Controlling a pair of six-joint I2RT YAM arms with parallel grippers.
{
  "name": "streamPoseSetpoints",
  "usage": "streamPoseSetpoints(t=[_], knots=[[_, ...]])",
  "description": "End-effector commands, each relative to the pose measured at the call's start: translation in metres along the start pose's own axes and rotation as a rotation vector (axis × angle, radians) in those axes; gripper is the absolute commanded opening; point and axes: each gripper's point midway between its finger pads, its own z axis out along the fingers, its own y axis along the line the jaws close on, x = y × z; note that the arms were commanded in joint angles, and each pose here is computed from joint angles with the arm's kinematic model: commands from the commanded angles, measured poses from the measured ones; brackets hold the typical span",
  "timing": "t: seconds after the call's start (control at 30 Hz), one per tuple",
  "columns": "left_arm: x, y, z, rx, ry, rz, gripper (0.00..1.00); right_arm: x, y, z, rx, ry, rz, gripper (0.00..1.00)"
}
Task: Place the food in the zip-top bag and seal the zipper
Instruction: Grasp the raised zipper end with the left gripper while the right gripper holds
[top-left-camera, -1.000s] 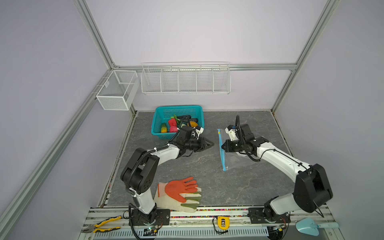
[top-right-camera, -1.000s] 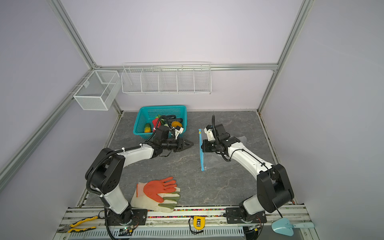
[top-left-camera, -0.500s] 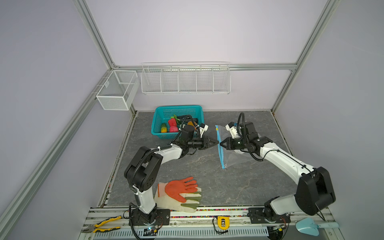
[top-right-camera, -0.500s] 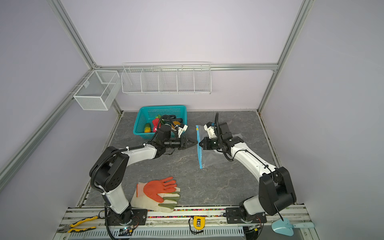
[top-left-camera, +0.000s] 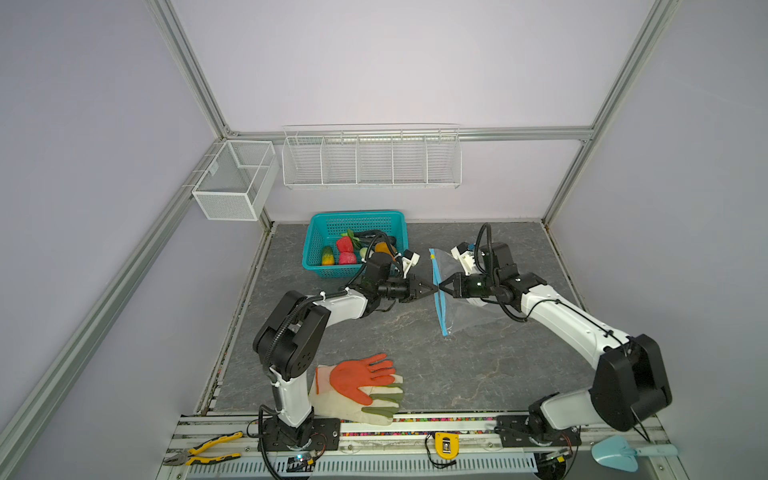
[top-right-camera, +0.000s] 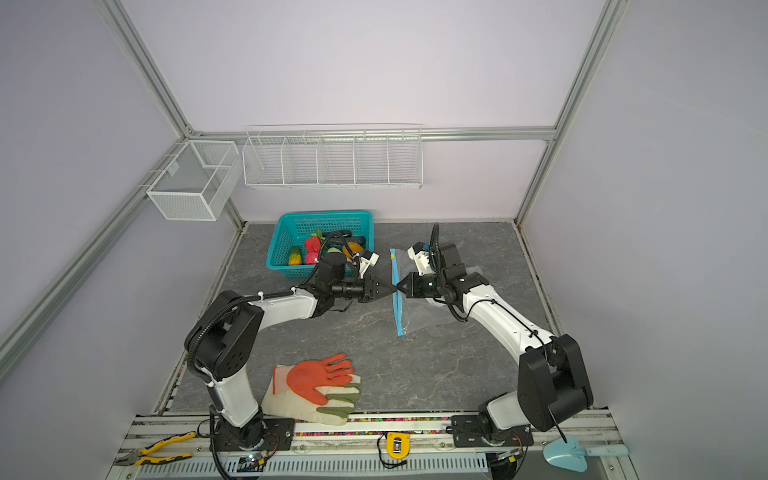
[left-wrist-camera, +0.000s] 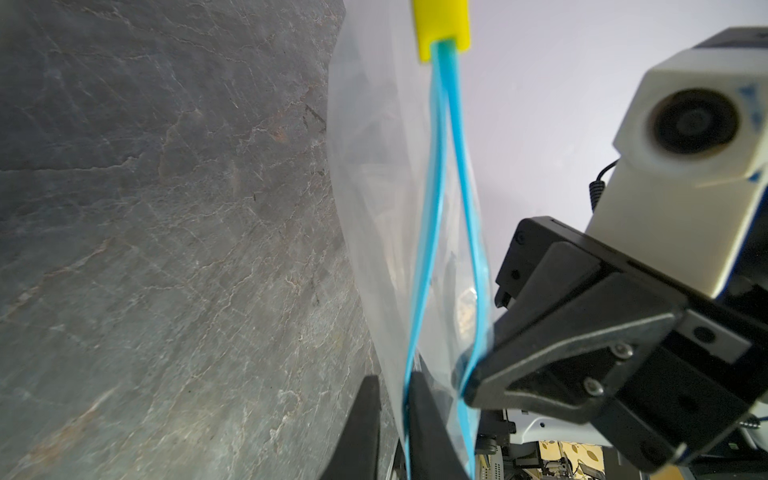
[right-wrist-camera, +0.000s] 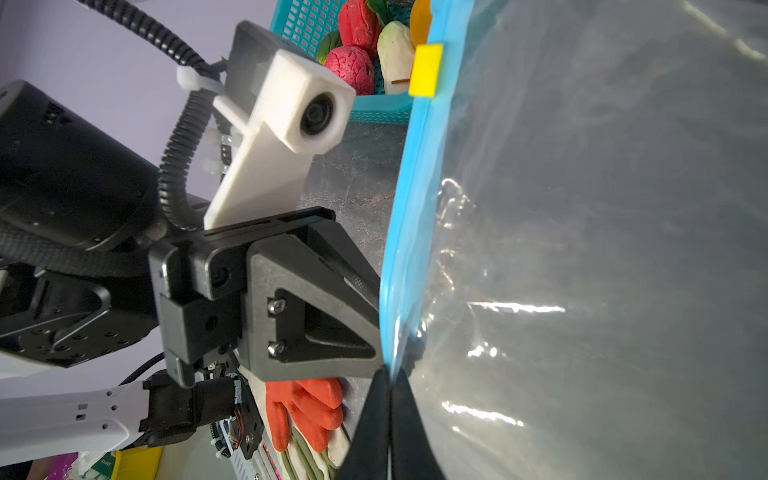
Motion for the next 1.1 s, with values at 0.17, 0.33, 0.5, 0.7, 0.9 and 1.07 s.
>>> streamPoseSetpoints(t=[0.17, 0.33, 0.5, 0.7, 0.9, 1.07], knots=[[-0.006, -0.014, 0.002, 0.038, -0.004, 0.043, 0.02, -0.006, 0.008, -0.004, -0.034, -0.018, -0.003, 0.07], [-0.007, -0.019, 0.002, 0.053, -0.010, 0.035, 0.00, -0.006, 0.006, -0.005, -0.015, -0.006, -0.002, 0.35], [-0.008, -0.026, 0.002, 0.051, -0.014, 0.038, 0.00, -0.005, 0.002, -0.014, 0.054, -0.002, -0.020, 0.56], [-0.013, -0.032, 0.001, 0.020, -0.035, 0.020, 0.00, -0.004, -0.003, -0.036, 0.266, -0.027, -0.120, 0.62], [-0.020, -0.036, -0.001, 0.000, -0.072, -0.009, 0.00, -0.001, -0.006, -0.063, 0.530, -0.092, -0.255, 0.63], [-0.022, -0.039, 0.001, -0.011, -0.086, -0.011, 0.00, 0.003, -0.004, -0.075, 0.615, -0.131, -0.308, 0.64]])
